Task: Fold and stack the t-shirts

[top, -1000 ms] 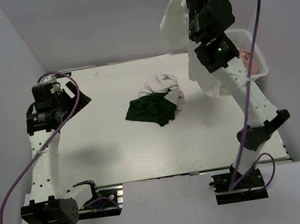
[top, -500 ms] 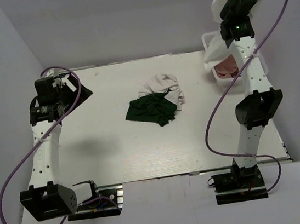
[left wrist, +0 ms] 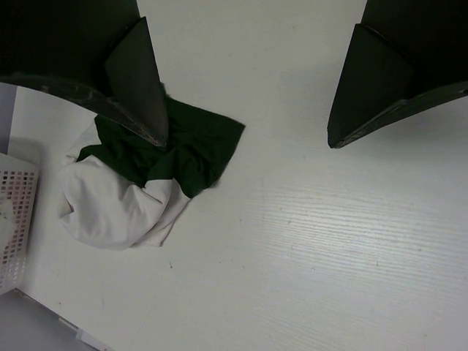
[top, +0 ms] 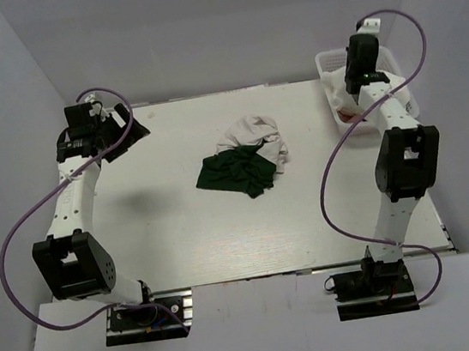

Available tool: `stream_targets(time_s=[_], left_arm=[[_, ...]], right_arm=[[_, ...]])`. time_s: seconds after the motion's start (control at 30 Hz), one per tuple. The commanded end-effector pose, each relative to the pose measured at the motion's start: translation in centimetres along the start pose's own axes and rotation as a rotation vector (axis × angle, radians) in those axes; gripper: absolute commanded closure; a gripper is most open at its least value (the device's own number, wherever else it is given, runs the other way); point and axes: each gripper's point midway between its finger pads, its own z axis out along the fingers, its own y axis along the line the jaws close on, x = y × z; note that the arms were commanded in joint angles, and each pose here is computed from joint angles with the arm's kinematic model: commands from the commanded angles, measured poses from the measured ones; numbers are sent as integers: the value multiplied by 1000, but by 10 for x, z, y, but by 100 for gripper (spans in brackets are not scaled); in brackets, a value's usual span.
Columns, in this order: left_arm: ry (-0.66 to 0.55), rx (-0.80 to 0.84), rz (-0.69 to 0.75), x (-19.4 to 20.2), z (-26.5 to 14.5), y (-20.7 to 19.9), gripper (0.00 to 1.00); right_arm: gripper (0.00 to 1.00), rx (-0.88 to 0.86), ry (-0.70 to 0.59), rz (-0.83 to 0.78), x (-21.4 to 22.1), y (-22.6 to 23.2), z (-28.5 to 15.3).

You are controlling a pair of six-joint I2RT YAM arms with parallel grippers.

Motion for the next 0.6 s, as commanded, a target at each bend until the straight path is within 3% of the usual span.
stream_targets(time_s=[0.0,0.13,0.3,0.33,0.37,0.4,0.57], left_arm=[[-89,76,120,-32,-7,-19,0],[-108,91,193,-39,-1,-20,0],[-115,77,242,-47,11,-15,0],[-114,50,237,-47,11,-10,0],[-105,36,233,-45,17,-6,0],[-96,22,228,-43,22,-1,0],[-78,-6,229,-43,40,9,0]], right_arm=[[100,7,24,198,14,-14,1],[100,90,129,283,54,-20,16],[77,4,248,276,86,7,32],[36,-24,266,307,92,19,41],[18,-21,253,328,84,20,45],[10,-23,227,351,72,22,48],[10,50,122,342,44,17,64]])
